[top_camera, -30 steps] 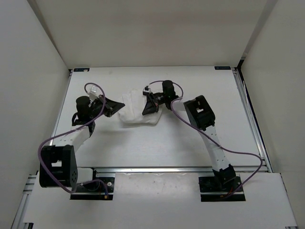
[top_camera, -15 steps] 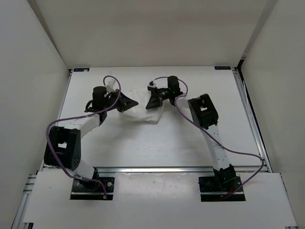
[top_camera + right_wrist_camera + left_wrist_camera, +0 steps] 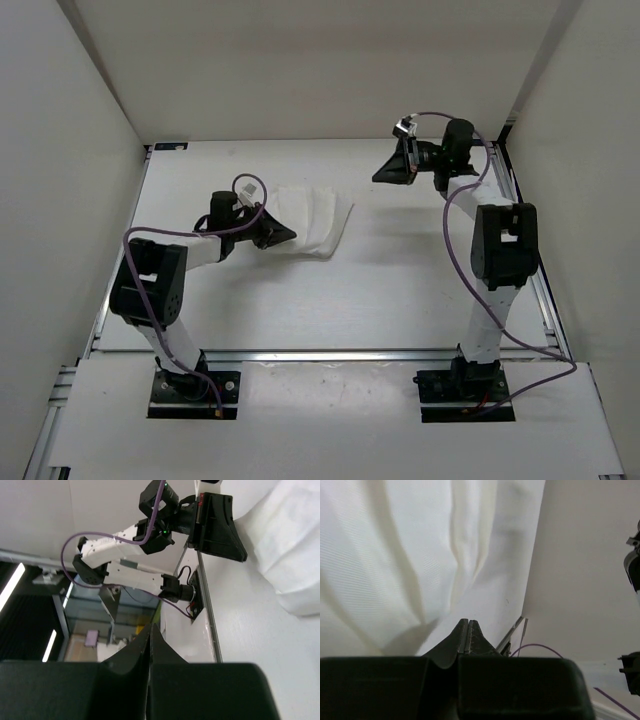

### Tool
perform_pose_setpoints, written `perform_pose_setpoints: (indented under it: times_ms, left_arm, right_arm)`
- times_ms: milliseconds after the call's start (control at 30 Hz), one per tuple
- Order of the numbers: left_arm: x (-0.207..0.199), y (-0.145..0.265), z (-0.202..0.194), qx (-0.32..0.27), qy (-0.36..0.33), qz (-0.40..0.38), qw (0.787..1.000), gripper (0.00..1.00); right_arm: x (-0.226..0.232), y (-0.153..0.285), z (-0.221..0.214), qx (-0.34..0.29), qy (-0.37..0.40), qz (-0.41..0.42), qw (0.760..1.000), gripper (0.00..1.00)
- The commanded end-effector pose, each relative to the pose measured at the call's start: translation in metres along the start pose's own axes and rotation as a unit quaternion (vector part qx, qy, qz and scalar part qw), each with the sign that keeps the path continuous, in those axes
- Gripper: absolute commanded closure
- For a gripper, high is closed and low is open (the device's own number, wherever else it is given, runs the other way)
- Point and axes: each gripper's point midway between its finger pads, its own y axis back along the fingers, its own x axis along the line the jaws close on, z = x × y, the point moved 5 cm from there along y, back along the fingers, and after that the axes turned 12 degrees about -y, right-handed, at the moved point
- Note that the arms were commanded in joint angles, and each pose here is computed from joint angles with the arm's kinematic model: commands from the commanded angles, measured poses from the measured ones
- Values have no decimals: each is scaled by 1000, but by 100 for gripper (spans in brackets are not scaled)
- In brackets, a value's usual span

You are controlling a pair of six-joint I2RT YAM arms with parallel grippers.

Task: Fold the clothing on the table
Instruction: Fold the skirt

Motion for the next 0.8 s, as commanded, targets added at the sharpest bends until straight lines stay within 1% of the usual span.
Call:
perform_pose_setpoints:
  times_ms: [0,33,167,267,300,333,433,467,533,600,633,667,733,767]
  left_arm:
    - [20,2,15,-17,-5,18,1000,100]
    - [19,3,18,-24,-9,9,1000,100]
    - [47,2,20,-48,17,5,999,100]
    - [66,2,14,-60,44,17,997,100]
    - [73,0,6,-56,66,18,996,100]
    - [72,-1,9,-66,63,12,996,100]
    - [84,-12,-12,-26,98,25,995,100]
    - [88,-12,-16,-22,120,36,992,100]
    - [84,-7,-17,-31,128,33,991,100]
    - [76,0,-6,-54,104,32,993,100]
    - [63,5,7,-68,81,22,994,100]
    - [63,8,12,-74,69,35,994,100]
    - [28,25,46,-126,20,8,992,100]
    - [17,31,57,-145,8,-1,989,96]
  right_arm:
    - [2,19,-25,60,-27,10,998,100]
    - [6,26,-23,51,-26,10,998,100]
    - [14,39,-28,38,-17,13,999,100]
    - [12,46,-31,23,-27,12,999,100]
    - [12,47,-34,22,-27,12,999,100]
    - [11,50,-35,21,-27,13,999,99]
    - [10,54,-35,13,-34,14,999,100]
    - [12,52,-34,16,-36,16,999,100]
    - [13,55,-32,11,-33,15,999,100]
    - [15,54,-31,13,-30,14,999,100]
    - [15,54,-31,12,-24,13,1000,100]
    - [15,53,-32,15,-24,13,1000,100]
    - [19,53,-32,22,-12,11,1000,100]
    - [23,52,-32,26,6,8,1000,100]
